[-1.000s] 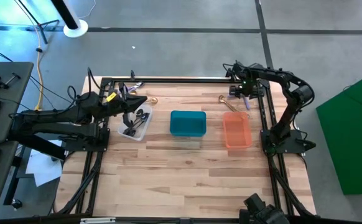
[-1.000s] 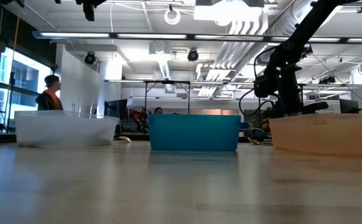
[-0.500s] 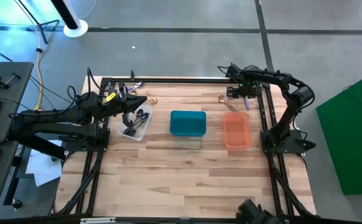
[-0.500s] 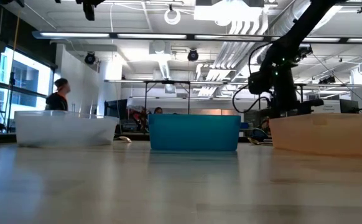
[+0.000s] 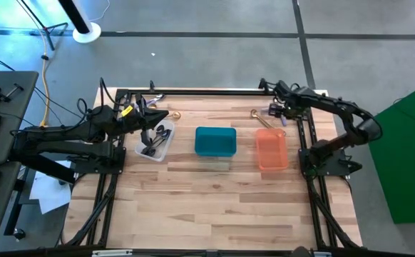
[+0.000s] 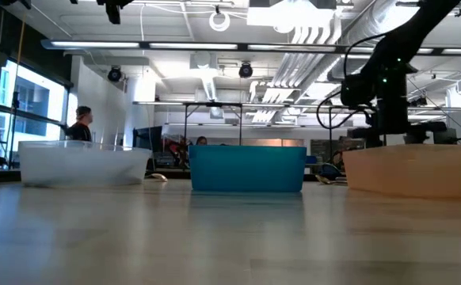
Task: Sort silverware by color (type)
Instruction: Put the purple spoon into the blue bin
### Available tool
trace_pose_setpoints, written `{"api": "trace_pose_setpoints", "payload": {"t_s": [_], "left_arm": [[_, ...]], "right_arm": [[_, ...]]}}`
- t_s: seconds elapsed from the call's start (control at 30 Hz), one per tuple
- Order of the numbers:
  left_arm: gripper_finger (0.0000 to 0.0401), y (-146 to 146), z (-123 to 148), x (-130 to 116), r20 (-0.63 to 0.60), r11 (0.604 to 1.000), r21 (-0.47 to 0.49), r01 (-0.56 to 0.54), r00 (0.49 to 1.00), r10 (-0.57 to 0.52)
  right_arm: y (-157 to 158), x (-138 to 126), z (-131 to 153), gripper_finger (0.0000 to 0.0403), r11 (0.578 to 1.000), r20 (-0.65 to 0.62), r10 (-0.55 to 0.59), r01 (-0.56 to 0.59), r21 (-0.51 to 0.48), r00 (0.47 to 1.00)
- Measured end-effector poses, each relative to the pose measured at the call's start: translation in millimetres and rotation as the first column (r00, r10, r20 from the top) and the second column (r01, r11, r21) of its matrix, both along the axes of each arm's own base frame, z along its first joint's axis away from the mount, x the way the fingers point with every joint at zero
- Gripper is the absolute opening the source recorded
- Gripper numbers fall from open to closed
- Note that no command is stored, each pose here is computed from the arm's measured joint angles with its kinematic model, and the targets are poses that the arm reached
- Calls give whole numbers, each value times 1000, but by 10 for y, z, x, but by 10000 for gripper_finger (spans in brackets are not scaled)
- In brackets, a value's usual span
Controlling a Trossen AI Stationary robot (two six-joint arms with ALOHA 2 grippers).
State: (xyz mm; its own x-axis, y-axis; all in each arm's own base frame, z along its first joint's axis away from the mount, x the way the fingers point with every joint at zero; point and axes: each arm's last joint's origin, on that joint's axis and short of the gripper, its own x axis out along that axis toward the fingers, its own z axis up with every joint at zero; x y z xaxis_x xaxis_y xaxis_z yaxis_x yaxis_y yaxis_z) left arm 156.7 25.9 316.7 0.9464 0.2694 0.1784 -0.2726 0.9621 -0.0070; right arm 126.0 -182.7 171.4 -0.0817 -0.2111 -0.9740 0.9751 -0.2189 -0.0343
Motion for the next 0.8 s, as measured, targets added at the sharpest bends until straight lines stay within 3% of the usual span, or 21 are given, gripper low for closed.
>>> {"api": "trace_pose_setpoints", "payload": {"t_s": [0.2, 0.47, 0.8], "left_arm": [[0, 0, 1, 0, -2, 1000, 10, -2, 1000, 2], [0, 0, 1, 0, 5, 1000, -14, 3, 1000, -3], [0, 0, 0, 0, 8, 1000, -27, 5, 1000, -5]], "right_arm": [[-10, 29, -64, 236, 996, 8, -33, 34, -80, 999], [-101, 67, -238, 236, 992, -26, -100, 97, -82, 995], [-151, 150, -419, 236, 999, -41, -43, 42, -29, 998]]}}
